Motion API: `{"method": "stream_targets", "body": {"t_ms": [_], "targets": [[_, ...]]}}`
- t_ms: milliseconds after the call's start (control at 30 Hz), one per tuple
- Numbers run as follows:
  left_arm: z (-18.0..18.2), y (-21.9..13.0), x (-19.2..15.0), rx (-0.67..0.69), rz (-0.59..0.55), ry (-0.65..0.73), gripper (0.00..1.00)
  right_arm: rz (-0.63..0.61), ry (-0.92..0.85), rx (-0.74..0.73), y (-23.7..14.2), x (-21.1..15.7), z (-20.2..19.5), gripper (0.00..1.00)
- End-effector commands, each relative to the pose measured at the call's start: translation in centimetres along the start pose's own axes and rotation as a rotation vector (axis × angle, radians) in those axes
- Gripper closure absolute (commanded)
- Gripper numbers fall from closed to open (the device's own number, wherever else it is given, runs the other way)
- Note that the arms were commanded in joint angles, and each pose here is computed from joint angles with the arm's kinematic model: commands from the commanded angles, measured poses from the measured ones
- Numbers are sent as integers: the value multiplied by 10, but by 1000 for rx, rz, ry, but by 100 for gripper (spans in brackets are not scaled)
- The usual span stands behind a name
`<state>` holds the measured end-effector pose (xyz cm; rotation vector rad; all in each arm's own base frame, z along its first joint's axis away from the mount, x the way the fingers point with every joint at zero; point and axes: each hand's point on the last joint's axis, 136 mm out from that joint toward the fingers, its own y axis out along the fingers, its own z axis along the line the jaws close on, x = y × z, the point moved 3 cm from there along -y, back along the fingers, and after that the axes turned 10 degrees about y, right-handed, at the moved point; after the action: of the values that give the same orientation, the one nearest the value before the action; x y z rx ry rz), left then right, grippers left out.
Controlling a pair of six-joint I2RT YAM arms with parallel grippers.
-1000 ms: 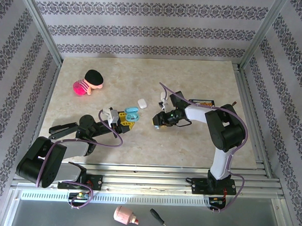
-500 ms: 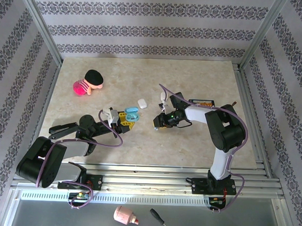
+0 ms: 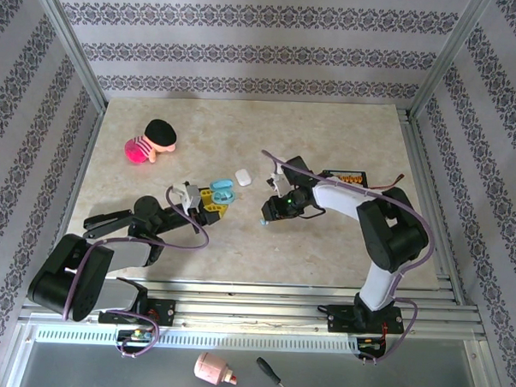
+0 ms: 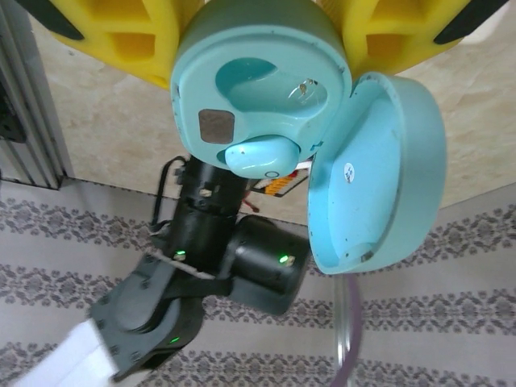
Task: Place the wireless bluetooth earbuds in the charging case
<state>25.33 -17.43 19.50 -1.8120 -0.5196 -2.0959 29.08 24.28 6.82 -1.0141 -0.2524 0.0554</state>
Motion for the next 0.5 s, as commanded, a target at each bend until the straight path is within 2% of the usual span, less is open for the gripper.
{"method": "stream_targets", "body": {"t_ms": [0,333,467], "targets": [[13,-9,0,73,-22,-9,67,-68,-76,-155,-17,8,7,62],[50,-35,-11,279,-10,-40,67,-54,-180,-454,-17,-2,21,68],[57,-41,-10,315,-10,-37,67,13,-210,-570,-8,-9,19,70]]}}
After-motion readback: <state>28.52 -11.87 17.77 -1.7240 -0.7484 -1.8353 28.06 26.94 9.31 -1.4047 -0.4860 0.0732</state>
